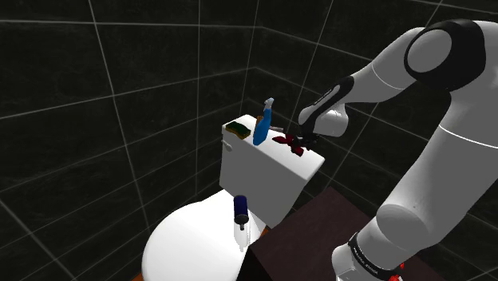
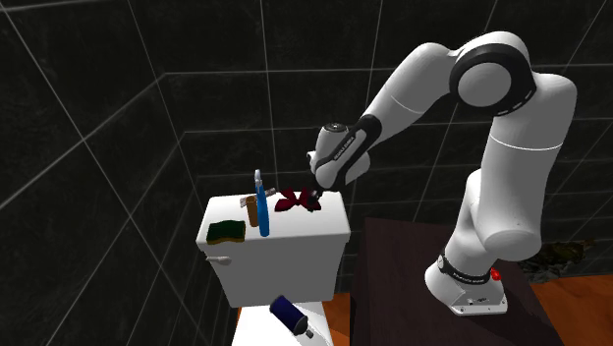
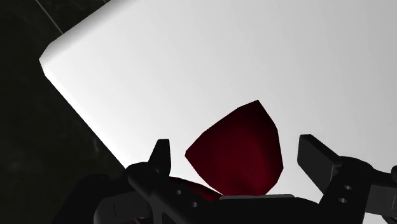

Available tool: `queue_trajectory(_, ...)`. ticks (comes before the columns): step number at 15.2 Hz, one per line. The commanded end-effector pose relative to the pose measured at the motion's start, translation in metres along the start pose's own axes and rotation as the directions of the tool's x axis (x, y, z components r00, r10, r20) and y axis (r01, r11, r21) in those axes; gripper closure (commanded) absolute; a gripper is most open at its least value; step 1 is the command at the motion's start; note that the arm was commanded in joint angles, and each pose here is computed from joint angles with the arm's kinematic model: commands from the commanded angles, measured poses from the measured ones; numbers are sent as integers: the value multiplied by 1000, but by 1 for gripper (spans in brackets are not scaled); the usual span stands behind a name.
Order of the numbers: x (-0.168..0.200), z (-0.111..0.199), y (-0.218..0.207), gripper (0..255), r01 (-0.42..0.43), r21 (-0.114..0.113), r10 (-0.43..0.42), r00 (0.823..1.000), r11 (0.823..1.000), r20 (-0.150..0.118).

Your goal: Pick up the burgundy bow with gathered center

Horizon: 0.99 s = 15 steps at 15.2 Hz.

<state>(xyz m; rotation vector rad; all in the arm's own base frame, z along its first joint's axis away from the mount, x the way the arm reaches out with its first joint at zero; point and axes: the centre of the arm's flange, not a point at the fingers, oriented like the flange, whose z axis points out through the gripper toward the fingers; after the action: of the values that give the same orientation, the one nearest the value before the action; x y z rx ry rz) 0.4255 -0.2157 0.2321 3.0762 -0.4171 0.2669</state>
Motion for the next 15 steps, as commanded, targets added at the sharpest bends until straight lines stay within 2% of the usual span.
queue_trajectory(1, -1, 8, 0, 0, 0, 0, 0, 1000, 1000, -1)
queue_trajectory(2, -1, 8, 0, 0, 0, 0, 0, 1000, 1000, -1)
queue_trajectory(3, -1, 8, 0, 255, 0, 0, 0, 1000, 1000, -1)
queue_trajectory(12, -1, 8, 0, 255, 0, 0, 0, 1000, 1000, -1)
queue_trajectory(15, 2, -8, 0, 255, 0, 0, 0, 1000, 1000, -1)
